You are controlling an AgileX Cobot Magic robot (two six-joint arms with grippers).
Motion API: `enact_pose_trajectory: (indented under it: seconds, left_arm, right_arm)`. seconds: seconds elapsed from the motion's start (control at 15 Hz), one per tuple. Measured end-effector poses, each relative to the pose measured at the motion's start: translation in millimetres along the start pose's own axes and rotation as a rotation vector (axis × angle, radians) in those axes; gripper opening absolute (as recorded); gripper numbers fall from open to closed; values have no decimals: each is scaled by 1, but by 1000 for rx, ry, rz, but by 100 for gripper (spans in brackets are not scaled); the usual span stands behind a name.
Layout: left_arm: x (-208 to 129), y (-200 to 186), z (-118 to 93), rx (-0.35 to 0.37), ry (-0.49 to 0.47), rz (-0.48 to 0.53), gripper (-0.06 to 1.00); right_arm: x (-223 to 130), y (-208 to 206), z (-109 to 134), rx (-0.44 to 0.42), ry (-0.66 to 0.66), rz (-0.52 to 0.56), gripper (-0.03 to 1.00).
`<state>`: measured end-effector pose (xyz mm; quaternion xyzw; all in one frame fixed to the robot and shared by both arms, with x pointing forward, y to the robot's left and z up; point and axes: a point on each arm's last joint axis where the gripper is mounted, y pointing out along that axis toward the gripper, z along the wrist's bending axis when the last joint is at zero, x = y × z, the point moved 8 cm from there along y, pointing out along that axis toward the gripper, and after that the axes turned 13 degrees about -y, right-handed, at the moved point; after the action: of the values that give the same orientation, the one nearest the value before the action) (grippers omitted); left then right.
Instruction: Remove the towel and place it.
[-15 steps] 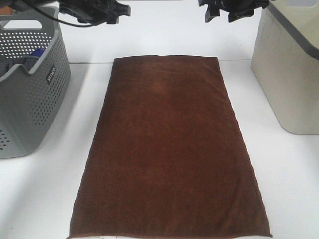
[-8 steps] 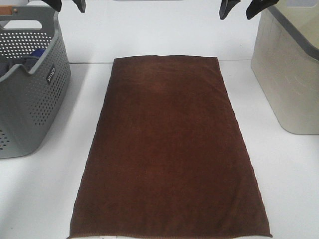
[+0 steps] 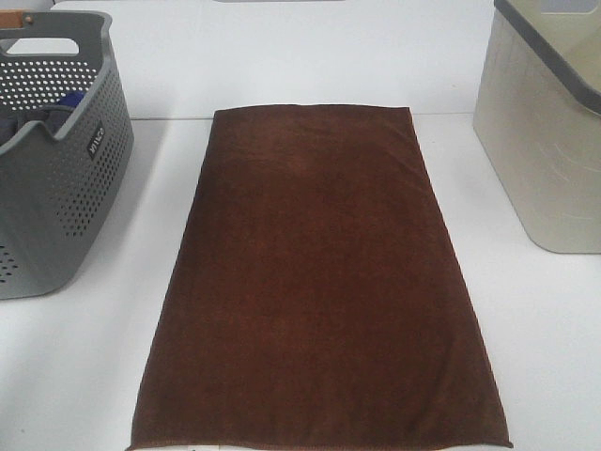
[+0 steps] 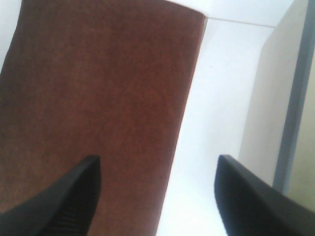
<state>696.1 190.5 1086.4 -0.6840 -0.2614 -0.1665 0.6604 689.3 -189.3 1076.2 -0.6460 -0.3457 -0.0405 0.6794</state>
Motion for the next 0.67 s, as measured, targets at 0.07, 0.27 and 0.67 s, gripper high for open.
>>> enact_pose_trajectory:
  seconds: [0.07,0.27,0.67]
  left_arm:
    - [-11,-9,6,8,15,17,52]
    - [-68,-27,34,52,48,128,52]
    - [-187,-65,83,76,41,282,52]
  right_arm:
    - [-12,-13,3,2,0,10,63]
    - [-70,-40,18,20,5,92,63]
    - [-202,-54,48,65,14,291,63]
